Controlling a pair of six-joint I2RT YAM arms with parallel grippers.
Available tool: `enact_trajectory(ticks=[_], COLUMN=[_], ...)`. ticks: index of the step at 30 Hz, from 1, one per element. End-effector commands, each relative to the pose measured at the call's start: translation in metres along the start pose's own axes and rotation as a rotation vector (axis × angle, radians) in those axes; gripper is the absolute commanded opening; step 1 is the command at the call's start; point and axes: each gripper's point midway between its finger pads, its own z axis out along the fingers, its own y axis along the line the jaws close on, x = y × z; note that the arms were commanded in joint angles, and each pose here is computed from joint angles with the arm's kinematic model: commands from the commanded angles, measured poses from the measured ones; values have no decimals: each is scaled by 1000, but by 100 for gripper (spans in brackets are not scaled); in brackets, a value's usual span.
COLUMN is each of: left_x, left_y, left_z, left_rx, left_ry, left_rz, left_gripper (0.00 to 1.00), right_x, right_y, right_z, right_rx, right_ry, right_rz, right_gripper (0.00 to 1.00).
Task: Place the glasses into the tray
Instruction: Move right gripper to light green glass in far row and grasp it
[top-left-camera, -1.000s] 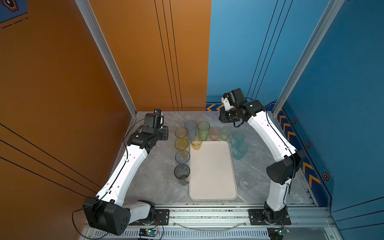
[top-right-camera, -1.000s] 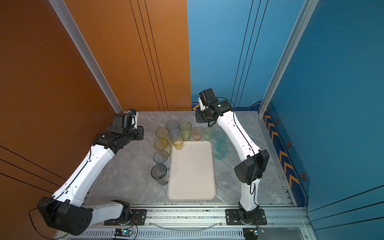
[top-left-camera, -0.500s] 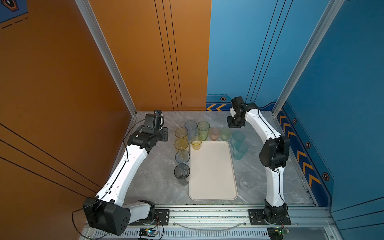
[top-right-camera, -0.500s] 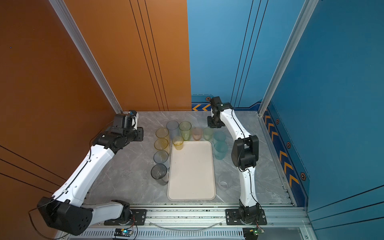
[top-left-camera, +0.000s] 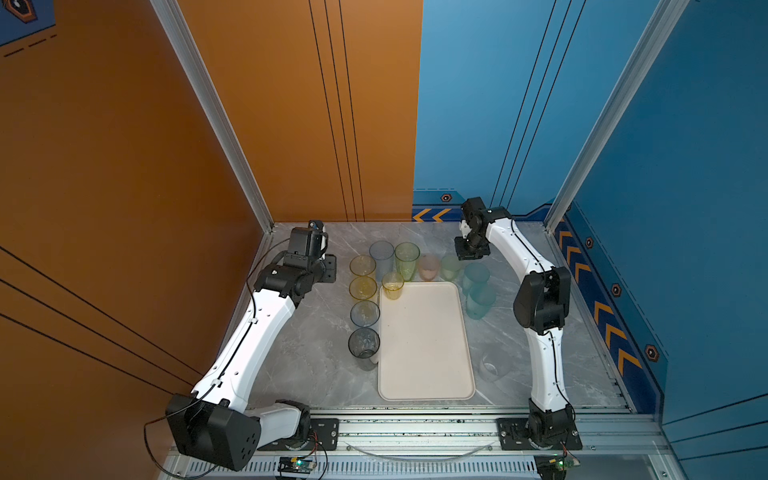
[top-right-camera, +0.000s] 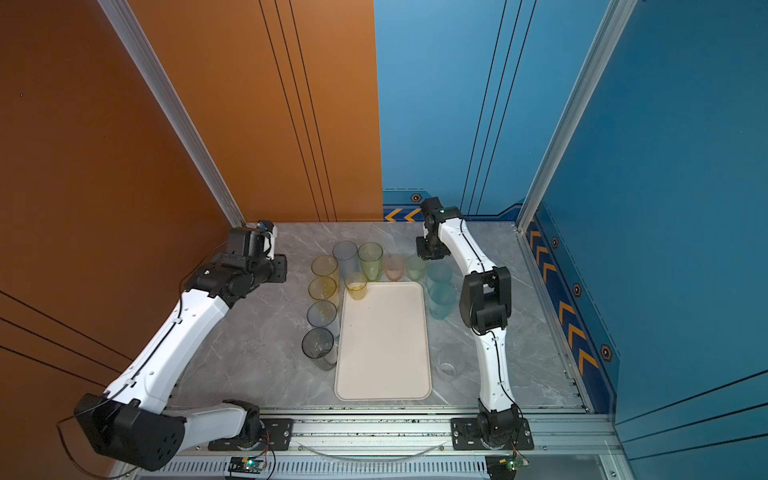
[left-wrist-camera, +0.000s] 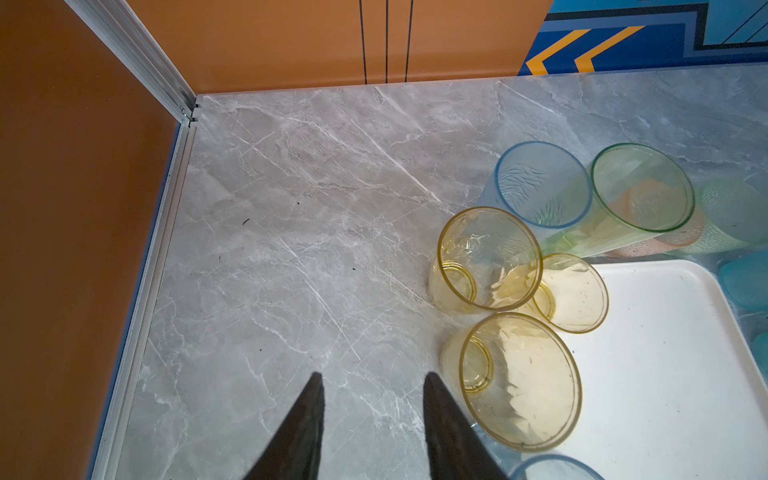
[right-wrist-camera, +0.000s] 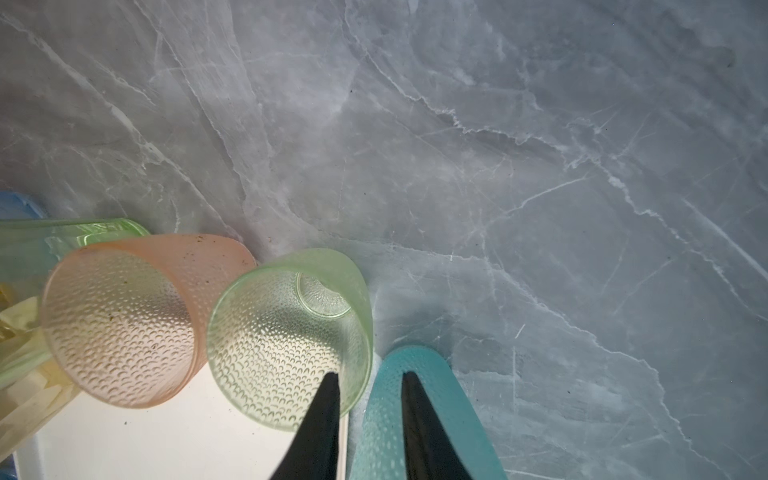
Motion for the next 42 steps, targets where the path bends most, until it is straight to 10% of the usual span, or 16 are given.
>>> enact_trajectory(ticks=[1,42], left_x=[0,1], left_y=[-2,-5], left_z=[-2,11], left_rx=[16,14], left_ry=[11,42], left_rz=[2,17], left_gripper=[41,41], right_x=[-2,-6], right_y=[-6,-4], right_z=[0,32], right_rx=[30,41], right_ry=[9,48], right_rz=[-19,-44], right_gripper=[26,9])
